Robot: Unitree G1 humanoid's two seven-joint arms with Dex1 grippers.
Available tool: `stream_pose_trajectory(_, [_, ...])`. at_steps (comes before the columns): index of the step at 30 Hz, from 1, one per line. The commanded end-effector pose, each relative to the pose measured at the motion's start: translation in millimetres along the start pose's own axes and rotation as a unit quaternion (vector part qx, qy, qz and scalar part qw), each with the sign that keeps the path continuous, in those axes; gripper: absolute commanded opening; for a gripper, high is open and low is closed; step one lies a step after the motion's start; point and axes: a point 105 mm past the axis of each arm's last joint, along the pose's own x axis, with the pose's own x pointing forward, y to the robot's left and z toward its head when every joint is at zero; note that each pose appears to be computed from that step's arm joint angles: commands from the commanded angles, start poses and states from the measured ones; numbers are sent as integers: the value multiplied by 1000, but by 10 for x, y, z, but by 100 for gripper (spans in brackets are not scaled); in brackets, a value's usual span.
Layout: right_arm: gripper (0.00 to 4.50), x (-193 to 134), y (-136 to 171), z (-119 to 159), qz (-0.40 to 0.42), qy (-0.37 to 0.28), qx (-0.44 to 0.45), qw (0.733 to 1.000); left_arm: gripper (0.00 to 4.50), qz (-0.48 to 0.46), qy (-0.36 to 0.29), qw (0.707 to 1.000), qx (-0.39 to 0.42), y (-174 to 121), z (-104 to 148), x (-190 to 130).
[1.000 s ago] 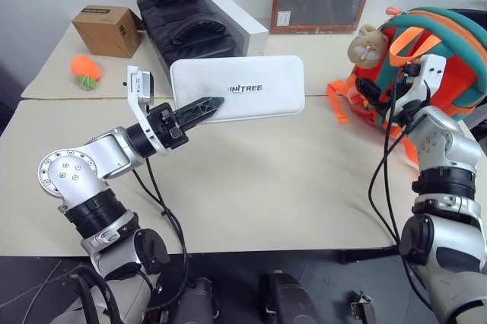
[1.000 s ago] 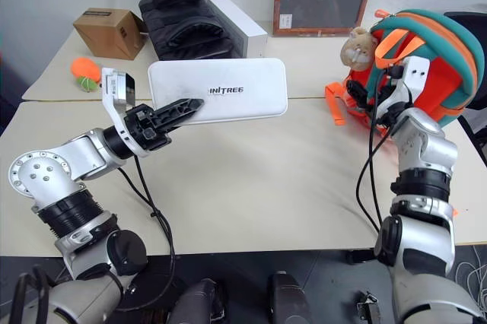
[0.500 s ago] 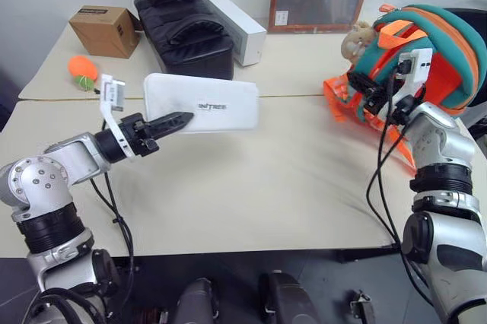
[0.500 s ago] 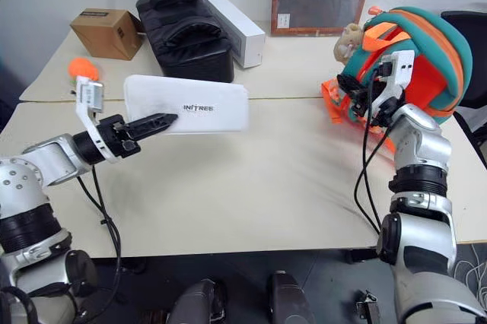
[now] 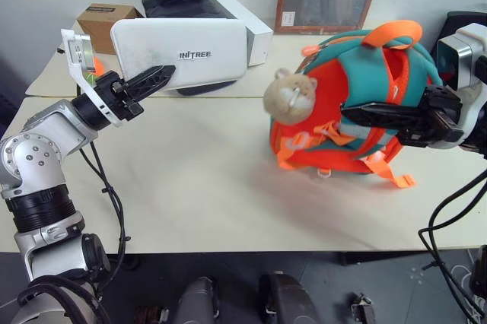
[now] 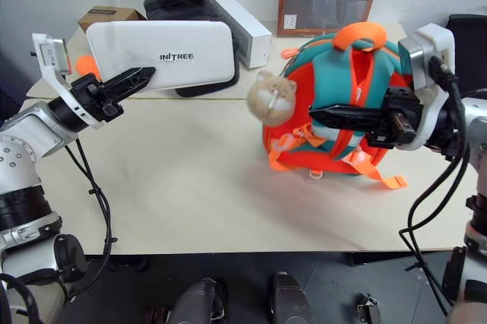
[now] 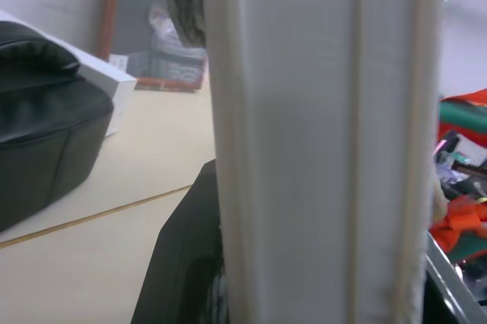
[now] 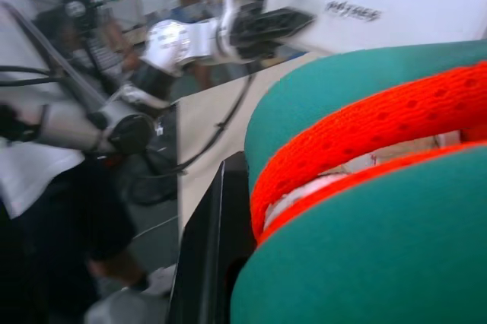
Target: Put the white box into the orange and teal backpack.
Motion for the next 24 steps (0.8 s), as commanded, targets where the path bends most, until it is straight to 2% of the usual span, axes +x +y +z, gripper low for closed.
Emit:
stream_pose_trajectory(1, [3, 39, 290, 43, 57, 5, -9, 998, 140, -82, -40, 995, 41, -370, 275, 58])
stream_pose_trajectory(4, [3, 120, 251, -57, 46, 8, -7, 999, 140, -133, -31, 990, 42, -566, 245, 102])
stream_pose_trajectory(6, [3, 124, 190, -107, 30, 4, 0, 1000, 140, -149, 4, 988, 52, -606, 95, 90])
stream_pose_trajectory(12, [3, 96, 184, -167, 26, -9, 17, 999, 140, -123, 73, 985, 101, -372, -336, 246])
stream_pose_trajectory(17, [3, 38, 204, -189, 21, -8, 24, 999, 140, -120, 83, 979, 140, -215, -313, 336])
stream_pose_trajectory(24, [3, 6, 174, -161, 13, -12, 23, 1000, 140, -193, 209, 939, 194, -231, -636, 210])
